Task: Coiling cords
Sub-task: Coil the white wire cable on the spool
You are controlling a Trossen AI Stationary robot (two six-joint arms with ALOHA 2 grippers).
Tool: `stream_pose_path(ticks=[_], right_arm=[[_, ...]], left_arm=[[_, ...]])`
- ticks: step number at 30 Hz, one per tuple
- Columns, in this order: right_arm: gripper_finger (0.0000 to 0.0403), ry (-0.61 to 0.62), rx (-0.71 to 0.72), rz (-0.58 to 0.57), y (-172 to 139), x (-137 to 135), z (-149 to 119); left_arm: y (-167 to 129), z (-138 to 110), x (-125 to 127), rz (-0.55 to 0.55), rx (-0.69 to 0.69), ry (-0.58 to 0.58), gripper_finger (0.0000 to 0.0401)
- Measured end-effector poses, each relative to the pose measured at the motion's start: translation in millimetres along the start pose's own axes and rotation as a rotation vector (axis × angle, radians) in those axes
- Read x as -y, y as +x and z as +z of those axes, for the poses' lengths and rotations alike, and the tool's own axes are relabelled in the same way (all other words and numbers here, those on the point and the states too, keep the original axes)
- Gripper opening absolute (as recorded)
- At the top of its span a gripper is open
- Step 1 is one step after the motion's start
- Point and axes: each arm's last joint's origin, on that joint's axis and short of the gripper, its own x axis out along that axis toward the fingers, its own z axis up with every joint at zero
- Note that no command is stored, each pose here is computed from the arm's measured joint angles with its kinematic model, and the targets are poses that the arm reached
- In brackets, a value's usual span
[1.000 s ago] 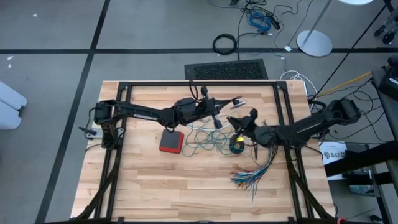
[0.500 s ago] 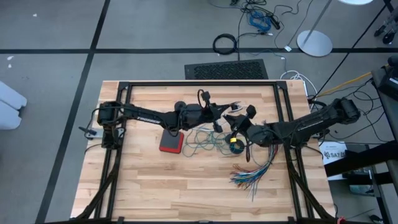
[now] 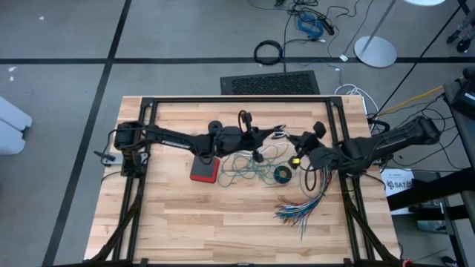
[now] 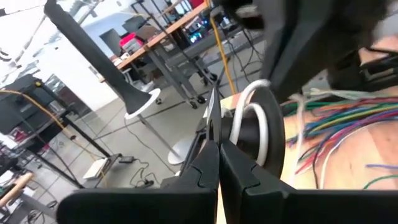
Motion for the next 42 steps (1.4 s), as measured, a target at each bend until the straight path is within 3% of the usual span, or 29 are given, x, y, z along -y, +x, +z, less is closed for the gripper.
stream_pose_path(ticks=[8,21,27,35,42], right_arm=[[0.0011,-0.059,-0.048,-0.062,-4,19,-4],[0.0069,-0.138,-0.074,-0.103,8,14,-6],[0.0066,-0.132,-0.033,-0.168,14,12,-17],[0.006,-0.116,0.012,-0.165,21,6,-43],[0.0059,-0.197,0.089,-0.244,8,-1,-48]], left_arm=[[-4,8,2,-0.066,0.056,-0.07,0.0],[-5,16,-10,-0.061,0.143,-0.198,0.0],[-10,23,-26,-0.062,0.19,-0.259,0.0],[-12,25,-34,-0.046,0.194,-0.256,0.0],[-12,23,-36,-0.051,0.172,-0.249,0.0]])
